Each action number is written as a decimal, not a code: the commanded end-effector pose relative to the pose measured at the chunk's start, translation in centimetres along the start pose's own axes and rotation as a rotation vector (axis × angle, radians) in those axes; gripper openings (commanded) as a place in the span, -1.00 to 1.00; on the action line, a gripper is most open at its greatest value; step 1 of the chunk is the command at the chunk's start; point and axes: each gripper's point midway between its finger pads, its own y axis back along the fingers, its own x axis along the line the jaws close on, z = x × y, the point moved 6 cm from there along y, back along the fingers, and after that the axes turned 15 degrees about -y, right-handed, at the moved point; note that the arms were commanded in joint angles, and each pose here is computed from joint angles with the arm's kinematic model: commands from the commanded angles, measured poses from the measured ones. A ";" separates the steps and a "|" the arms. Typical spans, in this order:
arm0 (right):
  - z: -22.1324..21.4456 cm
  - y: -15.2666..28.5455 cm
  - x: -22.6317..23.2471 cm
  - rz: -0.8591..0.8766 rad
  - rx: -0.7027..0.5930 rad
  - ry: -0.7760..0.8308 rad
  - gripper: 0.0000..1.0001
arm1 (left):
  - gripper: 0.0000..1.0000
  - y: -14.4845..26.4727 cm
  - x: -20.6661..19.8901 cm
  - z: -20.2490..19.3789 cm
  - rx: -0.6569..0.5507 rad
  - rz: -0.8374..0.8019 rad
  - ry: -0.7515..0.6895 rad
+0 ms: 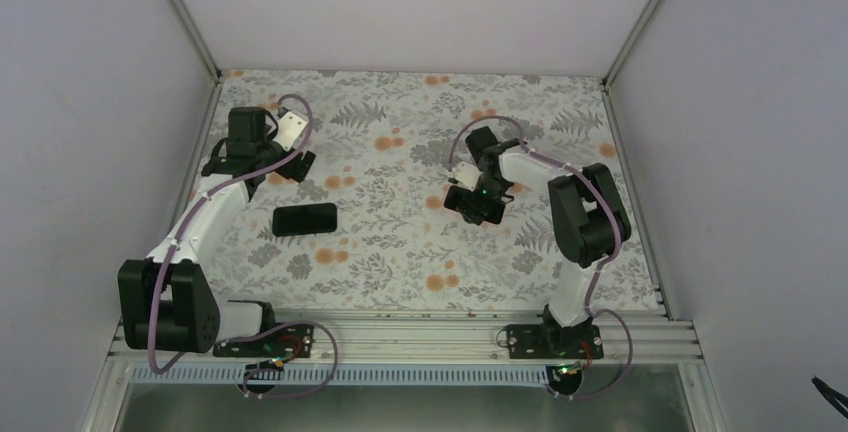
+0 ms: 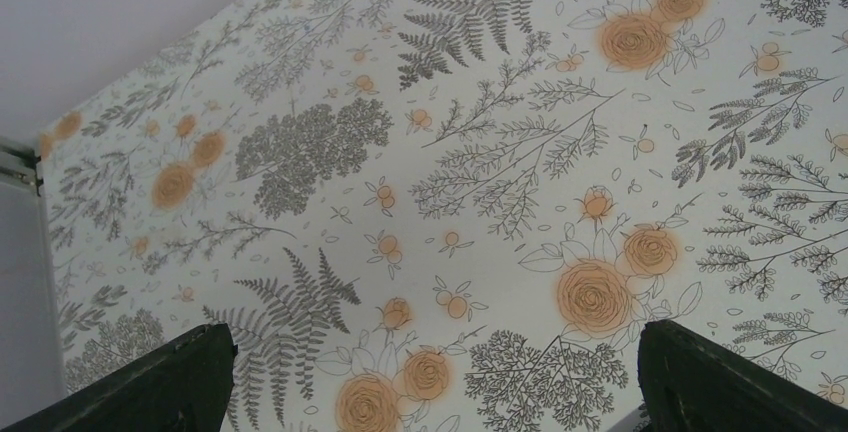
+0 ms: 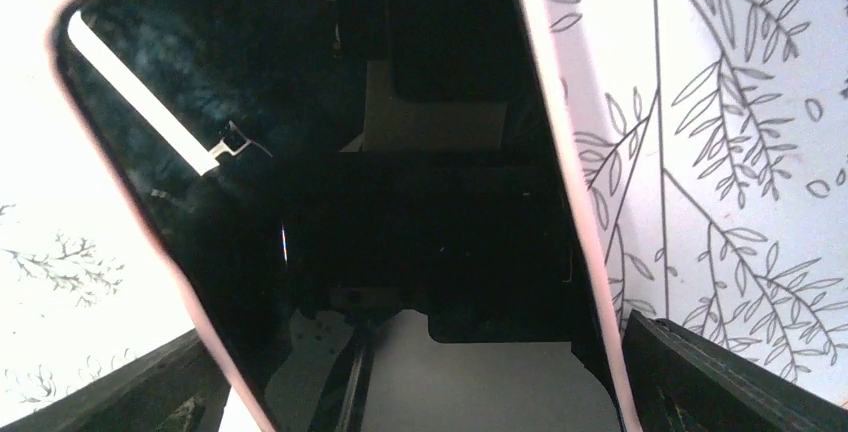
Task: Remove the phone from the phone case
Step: Pick up the phone at the center of the board.
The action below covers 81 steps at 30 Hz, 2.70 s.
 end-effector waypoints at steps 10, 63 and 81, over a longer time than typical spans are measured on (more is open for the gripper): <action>-4.0 -1.1 0.4 -0.040 0.018 0.131 0.99 | 1.00 0.6 0.6 1.0 -0.049 0.029 -0.009; 6.9 13.8 9.6 -0.125 -0.510 0.241 0.50 | 1.00 -2.3 -5.4 9.6 -0.234 -1.109 0.289; 12.5 13.2 13.9 -0.138 -0.592 0.304 0.50 | 0.95 -5.9 -7.0 9.5 -0.165 -1.265 0.361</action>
